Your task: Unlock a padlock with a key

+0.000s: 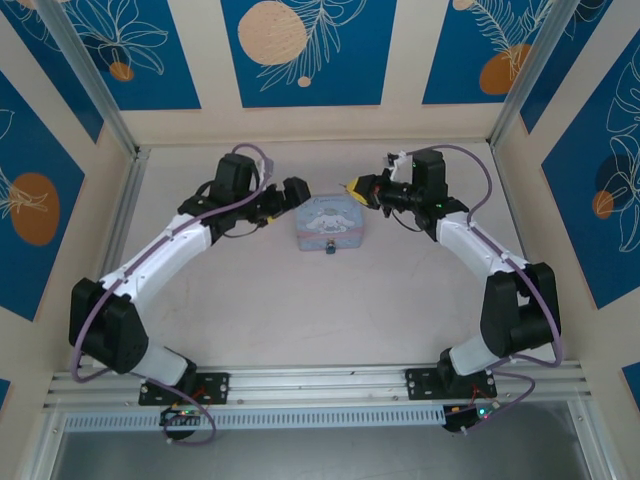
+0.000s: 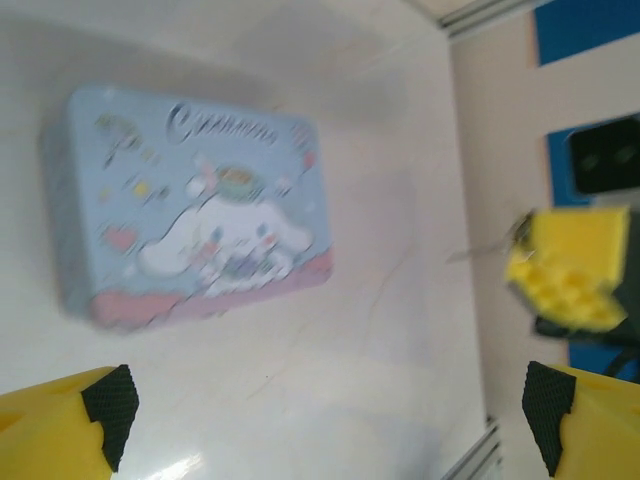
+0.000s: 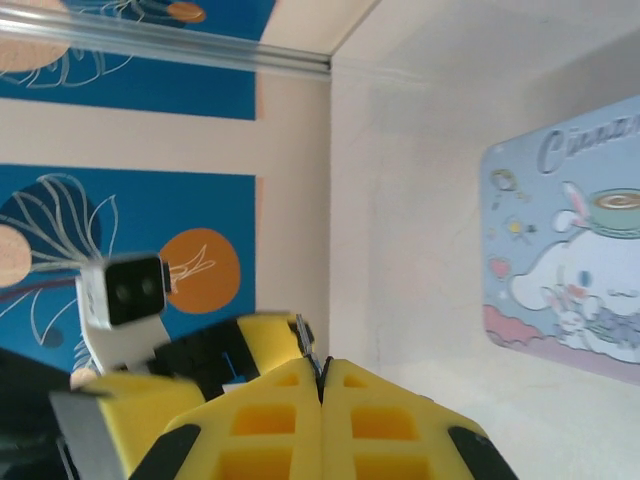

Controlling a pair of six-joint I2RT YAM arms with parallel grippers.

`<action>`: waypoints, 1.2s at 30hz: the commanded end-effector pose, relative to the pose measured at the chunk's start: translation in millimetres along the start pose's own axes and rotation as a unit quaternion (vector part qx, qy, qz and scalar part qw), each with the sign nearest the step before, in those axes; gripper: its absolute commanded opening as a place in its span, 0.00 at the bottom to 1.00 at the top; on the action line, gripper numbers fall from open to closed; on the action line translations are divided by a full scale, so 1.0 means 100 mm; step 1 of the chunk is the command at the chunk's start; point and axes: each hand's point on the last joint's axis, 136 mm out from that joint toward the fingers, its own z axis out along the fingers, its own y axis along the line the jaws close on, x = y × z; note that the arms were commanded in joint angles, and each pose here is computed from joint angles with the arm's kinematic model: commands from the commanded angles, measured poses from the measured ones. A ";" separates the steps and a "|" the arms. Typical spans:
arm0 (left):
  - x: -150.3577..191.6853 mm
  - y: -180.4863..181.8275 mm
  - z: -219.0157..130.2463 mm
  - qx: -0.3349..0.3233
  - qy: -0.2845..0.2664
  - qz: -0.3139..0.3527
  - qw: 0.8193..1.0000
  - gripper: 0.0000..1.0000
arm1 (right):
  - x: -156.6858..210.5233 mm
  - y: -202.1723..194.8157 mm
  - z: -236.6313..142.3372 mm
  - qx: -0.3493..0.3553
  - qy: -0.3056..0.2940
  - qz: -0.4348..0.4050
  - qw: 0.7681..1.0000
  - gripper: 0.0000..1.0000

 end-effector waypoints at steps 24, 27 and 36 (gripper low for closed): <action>1.16 0.64 1.04 -0.067 0.045 0.193 0.978 0.91 | 0.01 -0.39 -0.43 0.067 -0.081 -0.036 0.994 0.00; 1.16 0.65 1.06 -0.084 0.034 0.190 0.978 0.91 | 0.11 -0.37 -0.54 0.077 -0.084 -0.043 0.993 0.00; 1.33 0.48 1.12 -0.090 0.043 0.222 0.970 0.91 | 0.26 -0.23 -0.70 0.077 -0.073 -0.058 0.993 0.00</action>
